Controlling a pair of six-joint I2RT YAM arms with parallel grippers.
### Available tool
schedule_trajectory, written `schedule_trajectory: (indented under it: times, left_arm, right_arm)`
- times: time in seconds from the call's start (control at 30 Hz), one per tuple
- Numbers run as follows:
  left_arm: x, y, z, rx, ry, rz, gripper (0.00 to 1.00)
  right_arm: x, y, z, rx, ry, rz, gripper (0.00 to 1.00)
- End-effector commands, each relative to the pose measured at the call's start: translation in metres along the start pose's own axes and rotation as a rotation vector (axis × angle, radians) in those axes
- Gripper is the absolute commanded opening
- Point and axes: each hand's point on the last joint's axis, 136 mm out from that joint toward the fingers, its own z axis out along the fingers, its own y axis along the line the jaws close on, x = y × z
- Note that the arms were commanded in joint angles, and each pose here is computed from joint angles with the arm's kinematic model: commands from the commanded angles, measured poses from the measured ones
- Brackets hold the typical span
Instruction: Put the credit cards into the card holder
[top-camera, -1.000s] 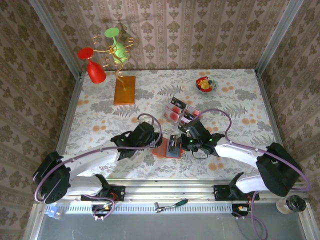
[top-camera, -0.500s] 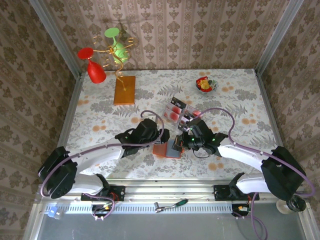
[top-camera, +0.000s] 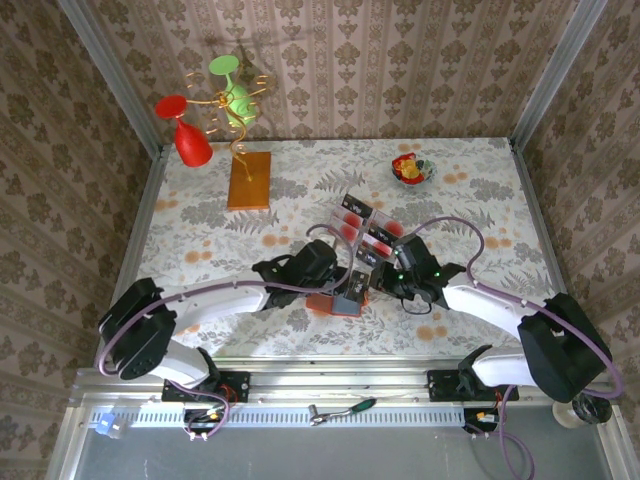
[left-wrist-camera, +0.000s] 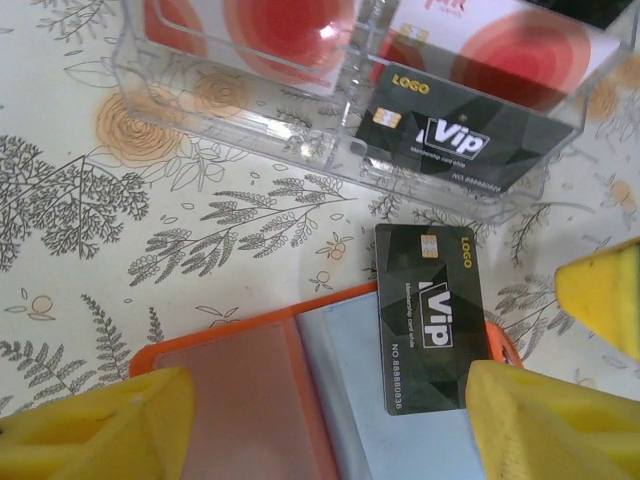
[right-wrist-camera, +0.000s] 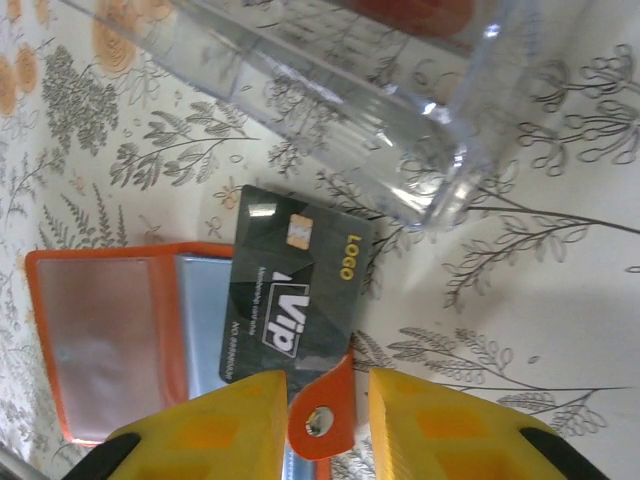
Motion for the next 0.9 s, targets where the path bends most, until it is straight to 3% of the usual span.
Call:
schedule_trajectory:
  times: [0.0,0.87]
  left_arm:
    - [0.009,0.006,0.006,-0.079,0.048,0.145,0.73]
    - [0.048,0.008,0.044,-0.113,0.136,0.27,0.74]
  right_arm:
    - [0.002,-0.009,0.0,0.018,0.008,-0.008,0.3]
    - [0.003,-0.002,0.019,-0.063,0.038,0.051,0.34]
